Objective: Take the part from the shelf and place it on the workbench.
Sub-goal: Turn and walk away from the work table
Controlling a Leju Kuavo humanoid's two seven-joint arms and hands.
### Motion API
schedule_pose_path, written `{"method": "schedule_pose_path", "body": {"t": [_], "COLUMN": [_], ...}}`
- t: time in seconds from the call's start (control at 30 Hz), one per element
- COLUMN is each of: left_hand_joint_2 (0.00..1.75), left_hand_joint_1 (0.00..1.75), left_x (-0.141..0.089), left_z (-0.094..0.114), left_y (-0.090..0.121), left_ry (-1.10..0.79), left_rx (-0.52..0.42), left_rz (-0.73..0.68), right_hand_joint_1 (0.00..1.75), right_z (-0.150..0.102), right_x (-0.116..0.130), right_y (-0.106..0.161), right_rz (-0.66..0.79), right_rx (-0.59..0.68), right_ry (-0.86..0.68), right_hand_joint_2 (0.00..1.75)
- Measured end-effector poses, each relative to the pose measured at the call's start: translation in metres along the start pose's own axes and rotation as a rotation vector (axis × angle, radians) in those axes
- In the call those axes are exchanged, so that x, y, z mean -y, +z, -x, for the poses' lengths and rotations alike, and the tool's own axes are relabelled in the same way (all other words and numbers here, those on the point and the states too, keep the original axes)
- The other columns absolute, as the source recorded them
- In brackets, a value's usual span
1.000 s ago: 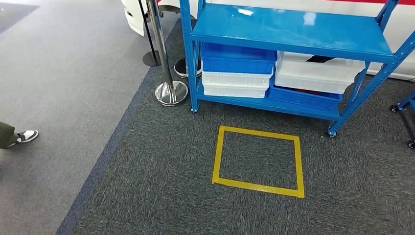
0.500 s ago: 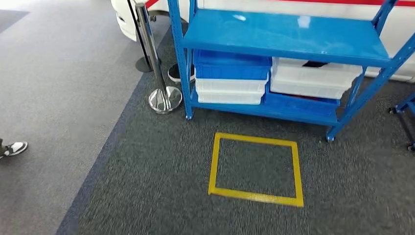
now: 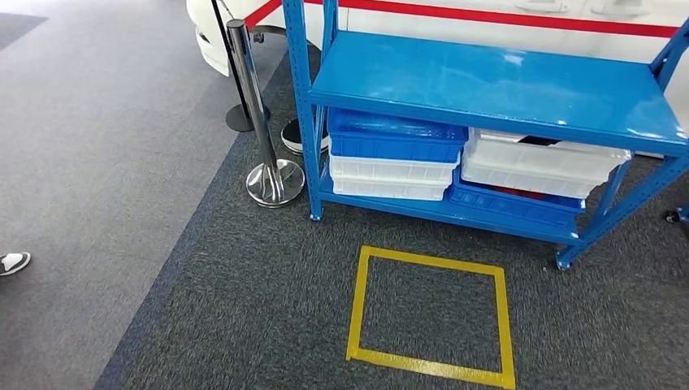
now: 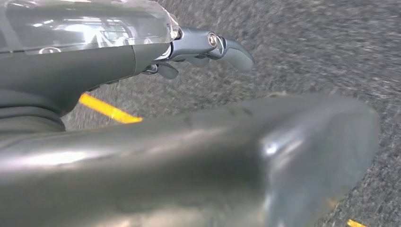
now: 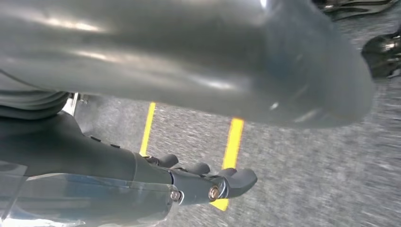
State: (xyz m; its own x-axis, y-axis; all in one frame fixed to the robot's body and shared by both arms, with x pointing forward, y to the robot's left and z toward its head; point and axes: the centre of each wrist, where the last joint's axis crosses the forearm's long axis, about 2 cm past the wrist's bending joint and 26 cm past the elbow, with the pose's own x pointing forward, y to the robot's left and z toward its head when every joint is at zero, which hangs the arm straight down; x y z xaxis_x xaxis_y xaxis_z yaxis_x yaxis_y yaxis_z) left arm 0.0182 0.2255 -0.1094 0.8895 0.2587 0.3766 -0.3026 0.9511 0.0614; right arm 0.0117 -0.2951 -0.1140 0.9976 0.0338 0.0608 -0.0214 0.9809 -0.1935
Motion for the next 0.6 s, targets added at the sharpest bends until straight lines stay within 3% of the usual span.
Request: {"method": "schedule_pose_path", "body": {"t": [0.2,0.47,0.6], "left_hand_joint_2": [0.00,0.00,0.00], "left_hand_joint_1": [0.00,0.00,0.00], "left_x": [-0.002,-0.044,-0.049], "left_z": [-0.009,0.013,0.005], "left_y": [-0.004,-0.003,-0.007], "left_ry": [0.001,0.000,-0.003], "left_rx": [0.021,-0.001,0.009], "left_rz": [-0.001,0.019,0.009], "right_hand_joint_1": [0.00,0.00,0.00], "right_z": [-0.007,0.001,-0.011], "right_x": [0.001,-0.001,-0.004], "right_y": [0.000,0.000,0.001], "right_rz": [-0.002,-0.001,-0.014], "right_rx": [0.008,-0.022,-0.003], "right_ry": [-0.046,-0.145,-0.175], "right_hand_joint_2": [0.00,0.00,0.00]}}
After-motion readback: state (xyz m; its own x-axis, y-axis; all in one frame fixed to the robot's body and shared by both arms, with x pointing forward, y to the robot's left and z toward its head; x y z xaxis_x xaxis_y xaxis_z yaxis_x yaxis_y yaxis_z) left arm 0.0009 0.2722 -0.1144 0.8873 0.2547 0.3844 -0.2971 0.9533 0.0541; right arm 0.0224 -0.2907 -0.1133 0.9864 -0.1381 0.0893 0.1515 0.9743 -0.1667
